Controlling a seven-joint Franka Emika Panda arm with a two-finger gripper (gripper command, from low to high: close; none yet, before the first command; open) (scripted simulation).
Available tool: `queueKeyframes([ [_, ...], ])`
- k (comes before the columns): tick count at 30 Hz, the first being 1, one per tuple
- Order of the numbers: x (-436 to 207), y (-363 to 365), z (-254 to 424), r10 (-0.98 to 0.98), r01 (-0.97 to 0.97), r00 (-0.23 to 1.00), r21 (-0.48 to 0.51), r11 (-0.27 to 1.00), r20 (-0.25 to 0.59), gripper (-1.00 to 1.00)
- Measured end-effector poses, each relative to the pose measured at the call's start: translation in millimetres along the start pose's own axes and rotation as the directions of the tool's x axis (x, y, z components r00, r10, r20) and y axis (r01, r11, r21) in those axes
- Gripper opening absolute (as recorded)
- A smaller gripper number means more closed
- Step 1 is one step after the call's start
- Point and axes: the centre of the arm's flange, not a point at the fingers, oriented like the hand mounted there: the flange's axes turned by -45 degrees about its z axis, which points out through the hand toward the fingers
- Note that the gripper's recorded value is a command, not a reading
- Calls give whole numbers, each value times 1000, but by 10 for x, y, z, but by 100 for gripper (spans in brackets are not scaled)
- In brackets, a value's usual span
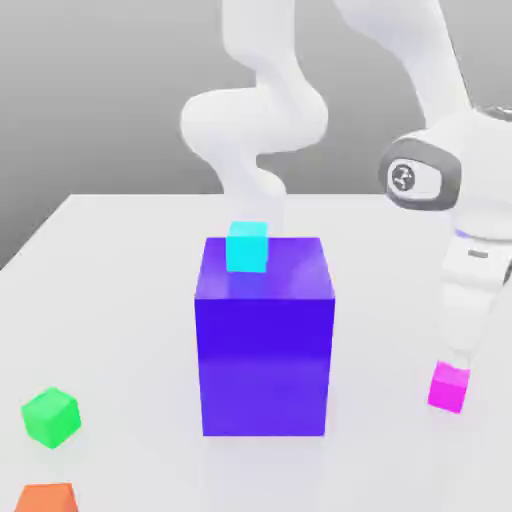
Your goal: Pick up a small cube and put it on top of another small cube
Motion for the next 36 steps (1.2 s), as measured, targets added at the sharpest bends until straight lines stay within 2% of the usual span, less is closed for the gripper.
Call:
queueKeyframes([
  [4,-11,-48,449,-10,10,1000,10,1000,5,0],
  [5,-21,-52,556,-12,11,1000,9,1000,7,-100],
  [12,-24,-55,580,-12,12,1000,8,1000,8,-100],
  [18,-11,-12,32,-4,3,1000,9,1000,11,-100],
  [22,-279,803,-75,300,-300,954,2,954,28,-100],
  [25,-656,1403,-129,534,-534,845,-7,846,32,-100],
  [29,-1316,2087,-209,788,-788,615,-16,615,33,-100],
  [33,-2148,2613,-302,952,-952,304,-23,305,28,-100],
  [36,-2911,2893,-380,999,-999,25,-23,26,22,-100],
])
